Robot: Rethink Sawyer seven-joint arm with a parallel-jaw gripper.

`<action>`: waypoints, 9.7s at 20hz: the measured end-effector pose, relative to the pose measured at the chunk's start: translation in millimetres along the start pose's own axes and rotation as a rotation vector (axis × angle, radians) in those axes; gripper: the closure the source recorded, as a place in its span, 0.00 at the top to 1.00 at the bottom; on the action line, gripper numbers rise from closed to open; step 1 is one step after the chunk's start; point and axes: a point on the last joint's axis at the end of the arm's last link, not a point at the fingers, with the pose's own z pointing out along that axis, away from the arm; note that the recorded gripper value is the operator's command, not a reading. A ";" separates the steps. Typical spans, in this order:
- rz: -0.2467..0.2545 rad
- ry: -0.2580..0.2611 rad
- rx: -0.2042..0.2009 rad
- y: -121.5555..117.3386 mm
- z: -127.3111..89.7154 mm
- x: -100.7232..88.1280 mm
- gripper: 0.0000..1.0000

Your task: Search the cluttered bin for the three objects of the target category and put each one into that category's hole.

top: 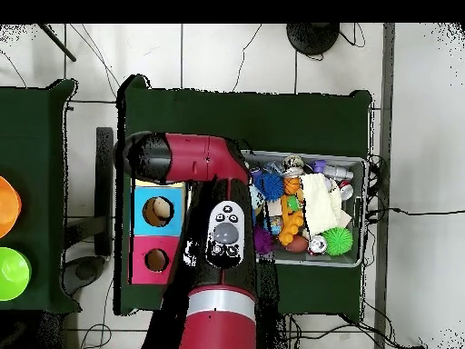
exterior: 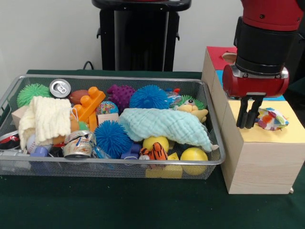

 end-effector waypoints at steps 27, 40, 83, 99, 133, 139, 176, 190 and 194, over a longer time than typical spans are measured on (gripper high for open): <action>-0.092 0.007 -0.004 67.0 -0.2 29.2 0.00; -0.091 -0.020 -0.002 66.4 0.6 29.5 0.00; -0.063 -0.164 0.011 53.5 15.4 30.0 0.00; -0.012 -0.168 -0.013 44.9 29.1 41.7 0.00; 0.100 -0.302 -0.029 71.2 40.1 74.1 0.00; 0.154 -0.348 -0.031 82.3 46.3 70.3 0.00; 0.371 -0.447 0.061 101.6 45.1 76.0 0.00; 0.322 -0.269 0.060 120.1 -18.5 96.7 0.00; 0.305 -0.204 0.039 133.1 -30.2 106.1 0.00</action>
